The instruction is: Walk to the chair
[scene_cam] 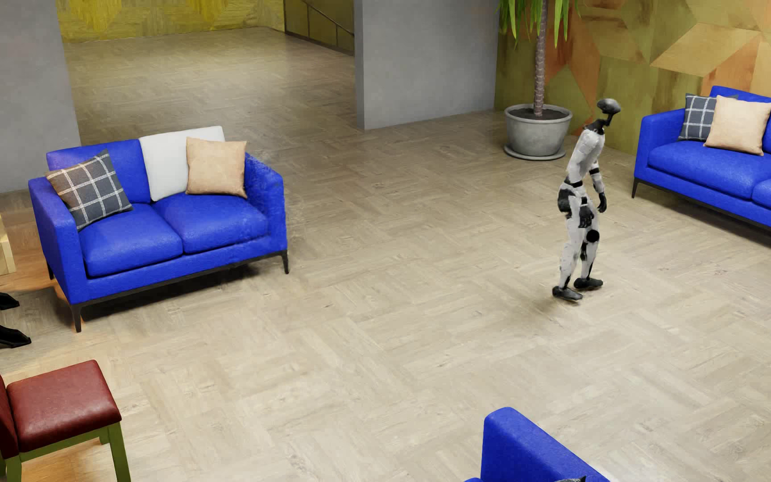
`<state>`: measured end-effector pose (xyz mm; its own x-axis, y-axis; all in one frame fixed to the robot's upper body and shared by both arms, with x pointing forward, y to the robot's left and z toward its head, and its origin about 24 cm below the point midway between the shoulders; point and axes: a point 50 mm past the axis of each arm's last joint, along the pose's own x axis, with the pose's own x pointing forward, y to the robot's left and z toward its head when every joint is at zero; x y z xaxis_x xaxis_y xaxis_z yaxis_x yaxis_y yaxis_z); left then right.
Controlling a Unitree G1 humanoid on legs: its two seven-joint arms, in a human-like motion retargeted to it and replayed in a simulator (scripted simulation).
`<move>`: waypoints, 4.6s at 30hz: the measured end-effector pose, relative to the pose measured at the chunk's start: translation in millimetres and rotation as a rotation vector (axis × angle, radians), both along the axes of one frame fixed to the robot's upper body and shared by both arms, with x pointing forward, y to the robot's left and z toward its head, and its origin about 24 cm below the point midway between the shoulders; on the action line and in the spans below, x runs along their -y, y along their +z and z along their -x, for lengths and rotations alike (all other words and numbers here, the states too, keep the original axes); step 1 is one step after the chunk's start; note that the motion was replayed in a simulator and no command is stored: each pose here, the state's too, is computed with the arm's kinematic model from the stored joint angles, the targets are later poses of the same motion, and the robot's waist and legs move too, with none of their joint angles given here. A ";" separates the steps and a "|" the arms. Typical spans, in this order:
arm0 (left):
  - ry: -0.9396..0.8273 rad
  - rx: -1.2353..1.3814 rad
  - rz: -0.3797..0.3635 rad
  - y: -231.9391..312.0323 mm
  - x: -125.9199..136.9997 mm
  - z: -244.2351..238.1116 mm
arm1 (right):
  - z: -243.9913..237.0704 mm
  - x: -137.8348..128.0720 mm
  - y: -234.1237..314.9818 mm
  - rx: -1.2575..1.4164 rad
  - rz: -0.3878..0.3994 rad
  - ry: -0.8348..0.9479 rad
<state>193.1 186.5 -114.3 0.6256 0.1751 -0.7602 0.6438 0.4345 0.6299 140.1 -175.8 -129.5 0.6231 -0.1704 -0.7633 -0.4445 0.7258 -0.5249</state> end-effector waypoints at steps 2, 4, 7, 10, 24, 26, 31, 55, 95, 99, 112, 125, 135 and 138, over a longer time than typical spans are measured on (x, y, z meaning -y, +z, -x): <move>0.012 -0.033 0.000 -4.7 -3.4 10.8 | -0.1 -1.1 -0.6 -0.012 -0.006 -0.008; 0.044 -0.069 0.006 -9.9 -6.6 22.0 | 4.8 0.0 -2.5 -0.027 -0.010 -0.040; 0.101 -0.077 0.006 -14.0 -12.7 32.5 | 19.2 2.7 -8.4 -0.077 -0.012 -0.086; 0.084 -0.138 -0.014 -18.8 -16.9 42.7 | 41.2 8.9 -17.7 -0.171 0.006 -0.100; 0.048 0.016 -0.113 9.2 -50.4 -1.8 | 50.1 41.8 -15.0 -0.215 0.058 -0.205; 0.145 0.100 -0.086 14.9 -62.5 5.6 | 33.0 41.1 -9.9 -0.148 0.042 -0.221; 0.567 -0.045 -0.099 -10.0 -96.9 91.7 | -12.7 -2.0 9.1 0.064 -0.024 0.042; 0.823 -0.086 -0.136 -14.2 -87.1 192.3 | -31.1 13.2 4.9 -0.060 0.116 0.165; 0.367 -0.337 0.058 -48.1 -6.7 127.9 | 57.2 51.2 -14.5 -0.267 0.032 -0.136; 0.237 0.028 0.069 -11.8 9.7 13.3 | 92.0 59.2 -19.1 -0.309 0.032 -0.353; 0.129 -0.027 0.065 -12.9 -2.0 28.1 | 67.5 23.5 -23.2 -0.237 -0.050 -0.336; 0.495 -0.608 0.108 -53.0 10.9 221.6 | -48.8 -5.4 15.6 0.110 -0.032 -0.042; 0.223 0.087 -0.034 -1.3 -22.6 4.8 | 35.2 61.8 -12.4 -0.160 0.104 -0.379; 0.127 0.223 -0.045 35.1 -29.5 -49.4 | 48.7 66.6 -13.0 -0.193 0.046 -0.353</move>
<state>242.4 216.1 -79.3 0.7475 0.2936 -0.5958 0.4289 0.4717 0.7704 91.4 -242.5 -142.4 0.3665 -0.3854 -0.8469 -0.2653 0.8291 -0.4921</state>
